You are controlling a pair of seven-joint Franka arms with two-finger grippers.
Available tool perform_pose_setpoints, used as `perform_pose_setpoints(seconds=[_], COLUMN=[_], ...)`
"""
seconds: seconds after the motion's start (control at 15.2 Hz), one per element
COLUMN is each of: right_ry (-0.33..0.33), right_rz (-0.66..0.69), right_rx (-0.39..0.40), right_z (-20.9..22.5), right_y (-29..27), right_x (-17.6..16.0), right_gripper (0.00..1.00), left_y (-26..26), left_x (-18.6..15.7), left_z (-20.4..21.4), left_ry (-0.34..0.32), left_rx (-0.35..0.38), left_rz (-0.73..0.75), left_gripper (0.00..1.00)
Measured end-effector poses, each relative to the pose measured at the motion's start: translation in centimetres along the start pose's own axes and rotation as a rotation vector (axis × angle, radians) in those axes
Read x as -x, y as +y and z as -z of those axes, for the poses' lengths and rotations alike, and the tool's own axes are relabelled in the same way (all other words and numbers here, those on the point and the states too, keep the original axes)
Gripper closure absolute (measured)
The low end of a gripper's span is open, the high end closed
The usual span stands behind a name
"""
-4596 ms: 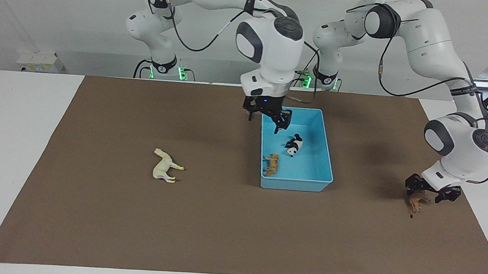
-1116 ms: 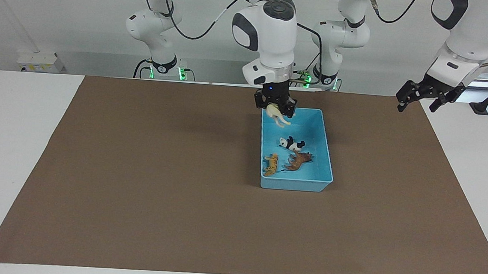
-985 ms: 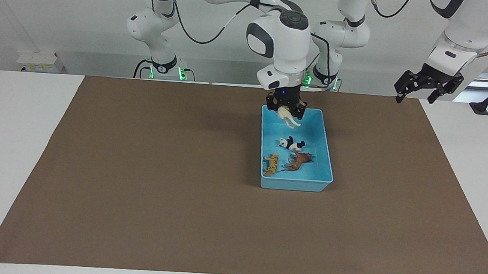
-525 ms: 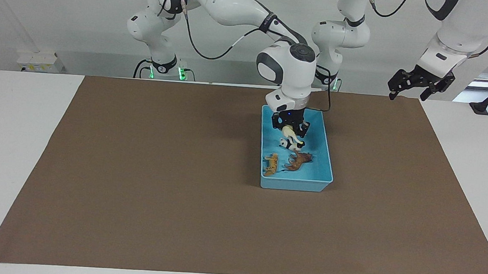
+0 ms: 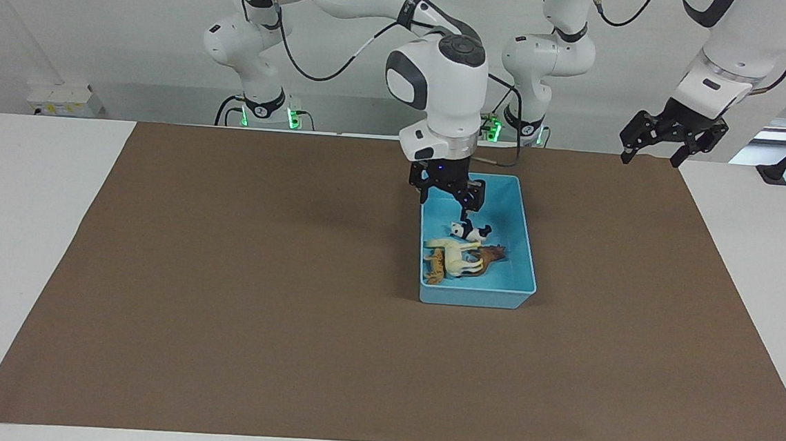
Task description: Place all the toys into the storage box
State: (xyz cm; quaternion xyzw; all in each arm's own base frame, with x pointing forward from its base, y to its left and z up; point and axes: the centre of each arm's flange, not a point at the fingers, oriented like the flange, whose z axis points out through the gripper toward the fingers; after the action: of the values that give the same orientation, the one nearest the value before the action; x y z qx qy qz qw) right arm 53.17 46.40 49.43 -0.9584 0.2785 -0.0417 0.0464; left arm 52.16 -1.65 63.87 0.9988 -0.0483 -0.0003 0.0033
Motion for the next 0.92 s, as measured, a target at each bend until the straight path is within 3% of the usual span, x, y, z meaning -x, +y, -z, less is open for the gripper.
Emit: perform_pose_setpoints(seconds=[0.2,0.33,0.59,0.79,0.92], right_ry=[-0.001,-0.005,-0.043,-0.072,-0.113], right_rz=[0.067,0.180,0.417,0.518,0.563], right_rx=[0.044,0.066,0.091,0.097,0.107], right_z=[1.9,4.4,9.8,11.6,11.9], right_y=[1.8,5.2,18.4,27.1,31.1], right_x=[-2.1,-7.6,-23.3,-30.0,-32.1], right_gripper=[0.00,0.00,0.00,0.00,0.00], left_y=[0.2,0.2,1.0,0.7,0.5], left_x=[-0.5,-0.7,-0.7,-0.7,-0.7], left_z=[-0.1,-0.3,-0.7,-0.8,-1.1], left_ry=[-0.003,-0.008,-0.020,-0.024,-0.030], left_rx=[0.000,0.000,0.001,0.001,0.002], left_rz=[-0.012,-0.024,-0.044,-0.039,-0.035], left_gripper=[0.00,0.00,0.00,0.00,0.00])
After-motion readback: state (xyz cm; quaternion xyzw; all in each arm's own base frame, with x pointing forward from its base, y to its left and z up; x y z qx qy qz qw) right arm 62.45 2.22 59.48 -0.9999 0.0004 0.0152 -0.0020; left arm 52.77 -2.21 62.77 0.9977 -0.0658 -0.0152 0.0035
